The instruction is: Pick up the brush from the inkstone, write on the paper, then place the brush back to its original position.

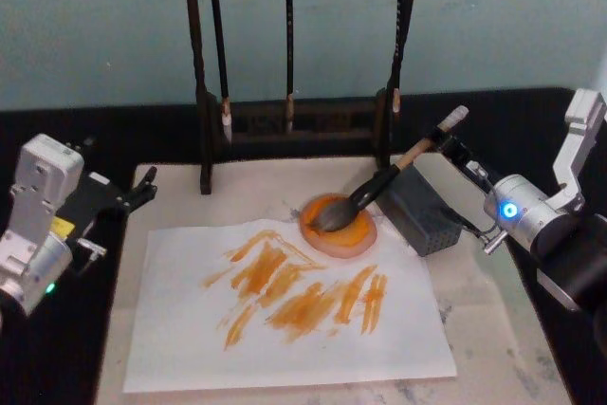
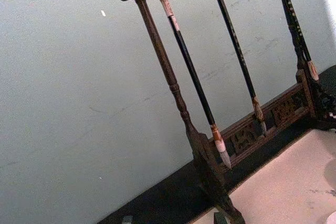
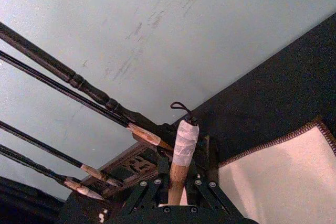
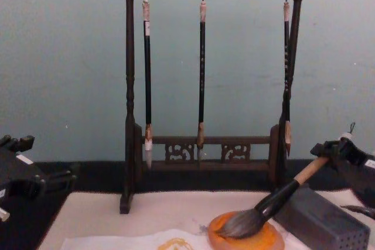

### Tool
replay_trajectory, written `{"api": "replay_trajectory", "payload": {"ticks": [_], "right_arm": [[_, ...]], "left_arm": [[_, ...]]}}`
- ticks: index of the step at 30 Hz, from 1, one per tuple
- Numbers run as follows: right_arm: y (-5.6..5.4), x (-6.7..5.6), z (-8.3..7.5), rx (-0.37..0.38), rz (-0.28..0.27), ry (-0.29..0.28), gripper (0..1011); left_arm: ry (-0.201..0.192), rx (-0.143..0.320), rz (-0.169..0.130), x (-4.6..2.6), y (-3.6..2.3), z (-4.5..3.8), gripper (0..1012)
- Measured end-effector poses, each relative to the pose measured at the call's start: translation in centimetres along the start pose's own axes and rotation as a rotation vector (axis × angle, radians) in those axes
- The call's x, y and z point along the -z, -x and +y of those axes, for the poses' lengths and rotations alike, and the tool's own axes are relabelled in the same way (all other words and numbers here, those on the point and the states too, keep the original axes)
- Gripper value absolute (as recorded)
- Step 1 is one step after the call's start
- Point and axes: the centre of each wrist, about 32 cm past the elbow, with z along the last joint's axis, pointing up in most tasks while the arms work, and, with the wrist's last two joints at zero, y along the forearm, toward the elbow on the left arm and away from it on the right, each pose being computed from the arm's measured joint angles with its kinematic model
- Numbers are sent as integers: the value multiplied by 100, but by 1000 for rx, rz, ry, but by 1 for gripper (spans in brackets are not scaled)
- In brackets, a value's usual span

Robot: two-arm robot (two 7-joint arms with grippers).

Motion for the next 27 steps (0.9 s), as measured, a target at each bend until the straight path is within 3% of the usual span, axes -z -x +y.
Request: {"api": "replay_trajectory", "payload": {"ticks": [8,17,22,27], "right_arm": [[0,0,0,0,-1,0,178],[88,-59,-6,-50,-9,-27,177],[176,-97,-23,-96,-36,-47,176],[266,-109,-65,-136,-106,-55,176]], "left_arm": [[0,0,0,0,0,0,1001],[0,0,0,0,0,0,1001],[0,0,0,0,0,0,1001],[0,0,0,0,0,0,1001]]}}
